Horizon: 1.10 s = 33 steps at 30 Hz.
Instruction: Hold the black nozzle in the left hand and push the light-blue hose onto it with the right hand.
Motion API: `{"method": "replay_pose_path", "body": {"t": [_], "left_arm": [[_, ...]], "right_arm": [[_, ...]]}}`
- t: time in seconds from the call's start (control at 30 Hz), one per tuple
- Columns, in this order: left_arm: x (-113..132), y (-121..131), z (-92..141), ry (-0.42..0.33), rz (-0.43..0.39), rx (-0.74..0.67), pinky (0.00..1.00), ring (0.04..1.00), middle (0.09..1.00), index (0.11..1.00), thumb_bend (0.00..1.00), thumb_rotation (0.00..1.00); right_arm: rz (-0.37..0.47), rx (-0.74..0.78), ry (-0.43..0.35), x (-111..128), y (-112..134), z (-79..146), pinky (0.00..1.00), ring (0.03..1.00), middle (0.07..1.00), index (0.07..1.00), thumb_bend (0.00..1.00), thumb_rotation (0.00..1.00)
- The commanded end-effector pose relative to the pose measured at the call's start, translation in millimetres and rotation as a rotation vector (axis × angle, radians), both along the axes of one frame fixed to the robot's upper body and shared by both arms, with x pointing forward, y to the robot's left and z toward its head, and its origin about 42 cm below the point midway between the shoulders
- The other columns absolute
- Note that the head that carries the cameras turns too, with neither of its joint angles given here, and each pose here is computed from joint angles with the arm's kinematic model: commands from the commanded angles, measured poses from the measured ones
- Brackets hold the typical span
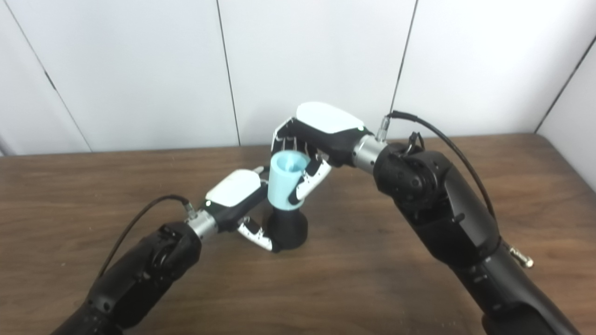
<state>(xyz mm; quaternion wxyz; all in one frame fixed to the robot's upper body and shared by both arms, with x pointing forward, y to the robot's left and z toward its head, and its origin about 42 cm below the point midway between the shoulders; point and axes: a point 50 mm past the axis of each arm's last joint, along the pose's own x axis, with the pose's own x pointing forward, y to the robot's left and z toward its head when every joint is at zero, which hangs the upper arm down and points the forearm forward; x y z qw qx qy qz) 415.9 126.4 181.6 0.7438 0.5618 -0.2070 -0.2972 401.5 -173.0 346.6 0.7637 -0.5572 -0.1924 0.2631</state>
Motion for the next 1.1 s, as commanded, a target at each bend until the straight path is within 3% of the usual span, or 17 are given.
{"method": "replay_pose_path", "body": {"t": [0.0, 0.67, 0.9, 1.03, 1.07], "left_arm": [[-7.5, 15.4, -32.4, 0.095, 0.012, 0.141, 1.00, 0.635, 0.495, 0.480, 0.53, 0.00], [-7.4, 10.9, -29.6, 0.076, 0.005, 0.154, 1.00, 0.631, 0.474, 0.492, 0.53, 0.00], [-6.7, 14.0, -30.1, 0.076, 0.004, 0.155, 1.00, 0.631, 0.473, 0.493, 0.53, 0.00], [-6.8, 15.6, -30.9, 0.082, 0.006, 0.159, 1.00, 0.631, 0.490, 0.483, 0.53, 0.00], [-6.9, 15.5, -30.6, 0.085, 0.007, 0.161, 1.00, 0.632, 0.493, 0.481, 0.53, 0.00]], "right_arm": [[0.016, 0.000, -0.060, -2.9, 5.6, 16.5, 0.35, 0.418, 0.467, 0.513, 0.52, 0.00], [0.081, -0.102, 0.088, 0.9, 16.7, -20.9, 0.34, 0.409, 0.468, 0.515, 0.52, 0.00], [0.069, -0.108, 0.127, 1.1, 14.3, -20.6, 0.35, 0.419, 0.467, 0.511, 0.52, 0.00], [0.054, -0.089, 0.108, -1.2, 10.9, -18.3, 0.35, 0.408, 0.477, 0.522, 0.52, 0.00], [0.048, -0.085, 0.084, -4.4, 10.0, -13.6, 0.38, 0.484, 0.596, 0.650, 0.68, 0.00]]}}
